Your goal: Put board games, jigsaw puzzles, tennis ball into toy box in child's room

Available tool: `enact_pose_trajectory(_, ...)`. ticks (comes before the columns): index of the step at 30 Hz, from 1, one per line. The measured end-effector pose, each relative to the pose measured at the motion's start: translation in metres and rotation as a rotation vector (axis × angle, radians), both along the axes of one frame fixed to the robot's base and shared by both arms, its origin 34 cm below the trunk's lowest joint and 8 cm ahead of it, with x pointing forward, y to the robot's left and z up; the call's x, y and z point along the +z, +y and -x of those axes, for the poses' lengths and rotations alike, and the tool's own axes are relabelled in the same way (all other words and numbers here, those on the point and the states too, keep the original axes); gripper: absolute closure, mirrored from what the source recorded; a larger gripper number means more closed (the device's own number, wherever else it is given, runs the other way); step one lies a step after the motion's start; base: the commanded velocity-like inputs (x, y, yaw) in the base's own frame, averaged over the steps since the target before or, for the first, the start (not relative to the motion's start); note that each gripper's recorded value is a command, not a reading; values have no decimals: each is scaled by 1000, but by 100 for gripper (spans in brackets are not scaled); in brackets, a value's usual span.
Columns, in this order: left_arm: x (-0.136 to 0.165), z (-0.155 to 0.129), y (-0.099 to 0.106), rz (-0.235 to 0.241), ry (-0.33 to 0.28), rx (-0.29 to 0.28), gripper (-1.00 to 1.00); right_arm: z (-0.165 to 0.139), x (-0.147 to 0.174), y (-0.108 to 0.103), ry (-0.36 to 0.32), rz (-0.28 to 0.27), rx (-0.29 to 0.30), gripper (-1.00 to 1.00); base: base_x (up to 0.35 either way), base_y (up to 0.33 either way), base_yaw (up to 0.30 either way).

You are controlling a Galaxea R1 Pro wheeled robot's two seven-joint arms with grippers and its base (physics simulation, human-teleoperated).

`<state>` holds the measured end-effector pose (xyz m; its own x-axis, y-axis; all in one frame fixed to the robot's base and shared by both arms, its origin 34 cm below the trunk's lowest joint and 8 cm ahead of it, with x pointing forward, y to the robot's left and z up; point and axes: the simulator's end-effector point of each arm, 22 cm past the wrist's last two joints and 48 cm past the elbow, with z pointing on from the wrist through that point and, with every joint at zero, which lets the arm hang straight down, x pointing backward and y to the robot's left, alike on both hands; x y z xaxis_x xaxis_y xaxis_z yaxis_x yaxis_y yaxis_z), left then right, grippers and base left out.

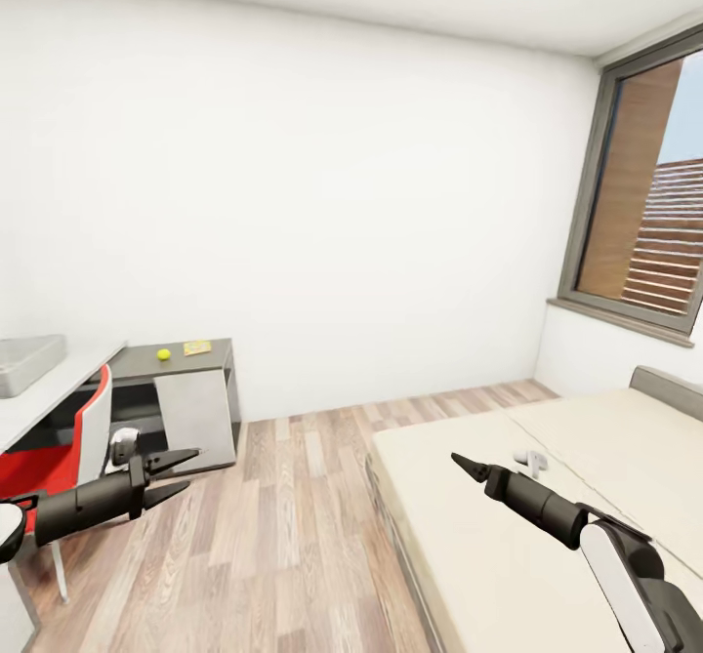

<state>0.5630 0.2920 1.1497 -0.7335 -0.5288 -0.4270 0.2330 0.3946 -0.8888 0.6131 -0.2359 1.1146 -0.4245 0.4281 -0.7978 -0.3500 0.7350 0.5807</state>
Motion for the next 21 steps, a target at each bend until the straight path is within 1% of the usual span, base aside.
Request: enact_pose_trajectory(21,0,0,0,1,-1,0,-100,0,0,0,0,0,0,-100,-1,0,288)
